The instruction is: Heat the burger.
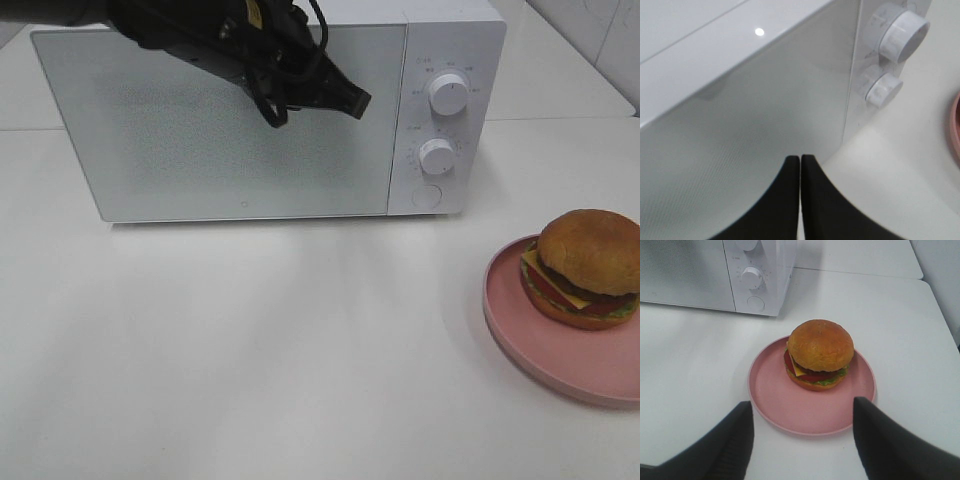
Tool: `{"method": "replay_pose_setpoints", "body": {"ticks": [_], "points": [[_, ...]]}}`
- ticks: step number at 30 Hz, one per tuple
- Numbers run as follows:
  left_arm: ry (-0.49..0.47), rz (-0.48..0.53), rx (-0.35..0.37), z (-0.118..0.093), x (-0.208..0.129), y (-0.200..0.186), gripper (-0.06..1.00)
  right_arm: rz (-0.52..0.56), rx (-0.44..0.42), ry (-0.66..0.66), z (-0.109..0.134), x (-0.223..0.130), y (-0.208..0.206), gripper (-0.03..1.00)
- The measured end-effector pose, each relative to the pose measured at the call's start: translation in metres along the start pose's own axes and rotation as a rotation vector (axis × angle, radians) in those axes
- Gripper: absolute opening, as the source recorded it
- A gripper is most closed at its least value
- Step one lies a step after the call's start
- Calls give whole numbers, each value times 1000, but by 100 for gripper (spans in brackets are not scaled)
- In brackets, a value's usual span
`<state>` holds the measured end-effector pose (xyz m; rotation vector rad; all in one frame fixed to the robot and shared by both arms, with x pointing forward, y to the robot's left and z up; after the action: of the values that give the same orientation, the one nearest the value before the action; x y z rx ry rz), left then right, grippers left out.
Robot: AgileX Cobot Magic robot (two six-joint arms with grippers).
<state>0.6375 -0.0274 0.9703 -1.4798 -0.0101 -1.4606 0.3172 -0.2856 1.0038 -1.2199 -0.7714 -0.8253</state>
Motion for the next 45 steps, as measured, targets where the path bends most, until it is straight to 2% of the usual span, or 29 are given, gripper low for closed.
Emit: {"method": "replay_pose_setpoints", "body": {"ticks": [3,6,8,10,13,14,15,17,18,20,21,22,24,25,26,27,28,29,30,33,37,38,39,40,42,44,45], "points": [[-2,101,-17,1,-9,-26,0,0,0,0,0,0,0,54],[-3,128,-21,1,-12,-34,0,0,0,0,0,0,0,54],[-8,192,-28,3,-16,-64,0,0,0,0,0,0,0,54],[-12,203,-26,6,-17,-71,0,0,0,0,0,0,0,54],[-39,229,-3,22,-21,-91,0,0,0,0,0,0,0,54],[-76,255,26,40,-29,-104,0,0,0,0,0,0,0,54],[-76,255,26,40,-29,-104,0,0,0,0,0,0,0,54],[-147,302,69,69,-45,-123,0,0,0,0,0,0,0,54],[-147,302,69,69,-45,-123,0,0,0,0,0,0,0,54],[-242,364,103,97,-68,-138,0,0,0,0,0,0,0,54],[-242,364,103,97,-68,-138,0,0,0,0,0,0,0,54],[-317,415,119,113,-87,-148,0,0,0,0,0,0,0,54],[-349,446,120,118,-96,-153,0,0,0,0,0,0,0,54],[-428,504,133,131,-117,-164,0,0,0,0,0,0,0,54],[-473,530,132,134,-125,-169,0,0,0,0,0,0,0,54],[-473,530,132,134,-125,-169,0,0,0,0,0,0,0,54],[-552,575,147,143,-141,-180,0,0,0,0,0,0,0,54],[-552,575,147,143,-141,-180,0,0,0,0,0,0,0,54],[-630,604,171,151,-154,-193,0,0,0,0,0,0,0,54],[-696,601,214,160,-162,-210,0,0,0,0,0,0,0,54],[-707,584,234,156,-163,-229,0,0,0,1,0,0,0,54],[-708,569,239,146,-163,-242,0,0,0,1,0,0,0,54],[-708,569,239,146,-163,-242,0,0,0,1,0,0,0,54],[-713,551,234,133,-165,-255,0,0,0,1,0,0,0,54],[-713,546,233,127,-166,-260,0,0,0,1,0,0,0,54],[-692,519,228,107,-172,-276,0,0,0,1,0,0,0,54],[-692,519,228,107,-172,-276,0,0,0,1,0,0,0,54]]}}
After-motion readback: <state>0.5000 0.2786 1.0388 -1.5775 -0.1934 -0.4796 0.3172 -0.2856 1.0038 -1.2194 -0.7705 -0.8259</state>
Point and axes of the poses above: a point on each arm's last joint axis where the gripper is mounted, y pointing out along that axis toward the gripper, z along the wrist's bending axis when the last joint is at zero, x = y × z, the point moved 10 cm from there along y, pointing out along that axis toward the gripper, and after that the axes turned 12 degrees about y, right-handed, at the moved point
